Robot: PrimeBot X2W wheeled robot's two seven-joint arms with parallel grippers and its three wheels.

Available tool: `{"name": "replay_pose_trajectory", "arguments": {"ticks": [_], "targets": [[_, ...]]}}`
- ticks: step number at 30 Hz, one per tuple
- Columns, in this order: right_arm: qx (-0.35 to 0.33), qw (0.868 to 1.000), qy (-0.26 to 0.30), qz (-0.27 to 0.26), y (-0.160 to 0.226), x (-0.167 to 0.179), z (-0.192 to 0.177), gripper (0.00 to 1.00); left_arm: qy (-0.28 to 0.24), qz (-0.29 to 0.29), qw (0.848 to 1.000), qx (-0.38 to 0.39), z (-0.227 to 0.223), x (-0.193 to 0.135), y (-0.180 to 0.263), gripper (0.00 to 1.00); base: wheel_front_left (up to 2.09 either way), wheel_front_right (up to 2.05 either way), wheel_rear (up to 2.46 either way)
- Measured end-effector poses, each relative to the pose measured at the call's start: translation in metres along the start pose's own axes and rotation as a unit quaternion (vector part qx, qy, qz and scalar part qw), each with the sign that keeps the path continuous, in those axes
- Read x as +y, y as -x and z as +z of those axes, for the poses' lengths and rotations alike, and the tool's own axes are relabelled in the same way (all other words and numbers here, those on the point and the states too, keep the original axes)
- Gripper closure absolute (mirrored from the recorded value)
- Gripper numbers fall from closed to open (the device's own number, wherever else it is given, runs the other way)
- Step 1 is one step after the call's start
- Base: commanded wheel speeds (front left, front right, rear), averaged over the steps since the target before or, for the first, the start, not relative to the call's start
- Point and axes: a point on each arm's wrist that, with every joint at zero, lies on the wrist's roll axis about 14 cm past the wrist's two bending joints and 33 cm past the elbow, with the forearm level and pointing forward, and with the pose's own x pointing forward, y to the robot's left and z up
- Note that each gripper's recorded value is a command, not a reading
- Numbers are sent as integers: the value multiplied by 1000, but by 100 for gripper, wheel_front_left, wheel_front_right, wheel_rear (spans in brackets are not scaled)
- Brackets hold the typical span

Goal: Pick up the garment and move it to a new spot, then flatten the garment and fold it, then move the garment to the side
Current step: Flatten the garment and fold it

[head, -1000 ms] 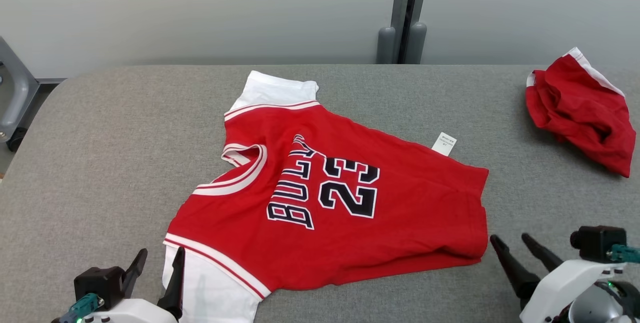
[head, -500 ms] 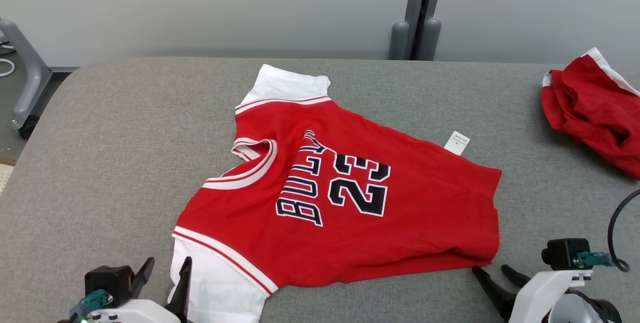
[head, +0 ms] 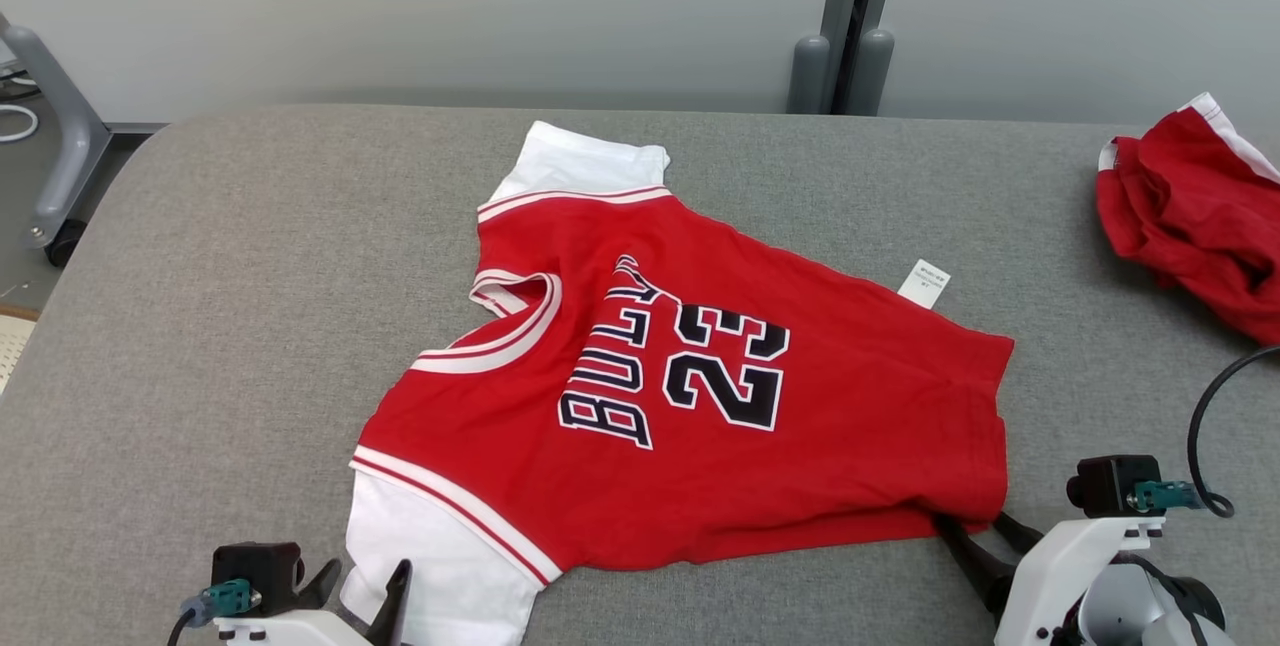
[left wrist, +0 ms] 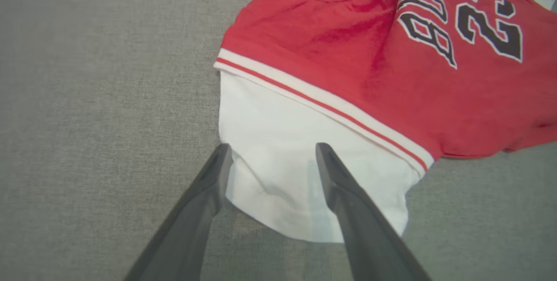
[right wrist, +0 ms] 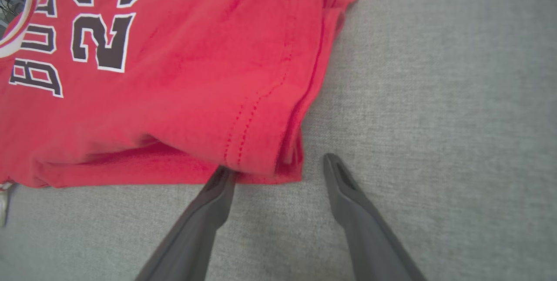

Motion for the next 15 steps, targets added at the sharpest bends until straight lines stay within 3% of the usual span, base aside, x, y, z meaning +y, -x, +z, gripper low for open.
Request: {"name": "replay_pose_trajectory", "arguments": {"ticks": [15], "targets": [[-2, 1000, -10, 8, -11, 4, 3, 0, 23, -7, 997, 66, -30, 13, -19, 0, 0, 0, 0]]}}
